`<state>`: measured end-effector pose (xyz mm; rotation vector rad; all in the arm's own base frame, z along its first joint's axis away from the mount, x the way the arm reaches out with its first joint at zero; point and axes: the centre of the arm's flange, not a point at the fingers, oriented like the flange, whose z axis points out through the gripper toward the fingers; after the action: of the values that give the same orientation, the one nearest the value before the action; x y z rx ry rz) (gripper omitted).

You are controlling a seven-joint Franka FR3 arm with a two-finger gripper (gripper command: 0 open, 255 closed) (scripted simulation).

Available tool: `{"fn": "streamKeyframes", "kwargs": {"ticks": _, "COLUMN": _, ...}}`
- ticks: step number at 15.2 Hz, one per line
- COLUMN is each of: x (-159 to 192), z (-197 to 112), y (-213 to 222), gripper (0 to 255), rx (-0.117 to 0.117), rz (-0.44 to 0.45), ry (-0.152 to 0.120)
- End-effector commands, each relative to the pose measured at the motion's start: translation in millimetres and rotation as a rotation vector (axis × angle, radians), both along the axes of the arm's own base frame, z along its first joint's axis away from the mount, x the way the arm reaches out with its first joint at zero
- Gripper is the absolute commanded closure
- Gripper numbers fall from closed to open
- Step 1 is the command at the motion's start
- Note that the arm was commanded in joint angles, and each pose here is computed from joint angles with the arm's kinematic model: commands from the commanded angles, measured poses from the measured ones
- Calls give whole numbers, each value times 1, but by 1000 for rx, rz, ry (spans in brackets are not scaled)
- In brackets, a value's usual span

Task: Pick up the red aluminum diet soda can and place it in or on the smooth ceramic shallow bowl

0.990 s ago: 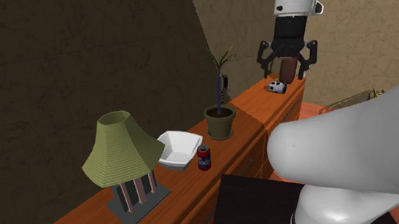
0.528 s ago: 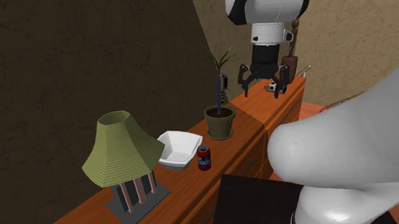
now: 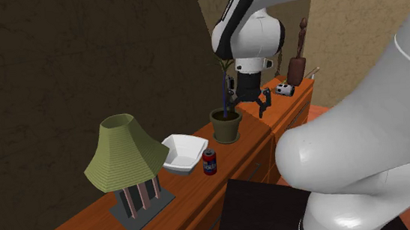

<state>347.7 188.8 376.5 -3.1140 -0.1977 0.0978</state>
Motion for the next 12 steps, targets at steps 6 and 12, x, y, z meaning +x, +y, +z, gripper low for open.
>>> {"fn": "streamKeyframes", "kwargs": {"ticks": 6, "x": 15, "z": -72, "y": 56, "gripper": 0, "rx": 2, "rz": 74, "ry": -18}}
{"fn": "streamKeyframes", "kwargs": {"ticks": 12, "x": 26, "z": -132, "y": 107, "gripper": 0, "rx": 2, "rz": 137, "ry": -32}}
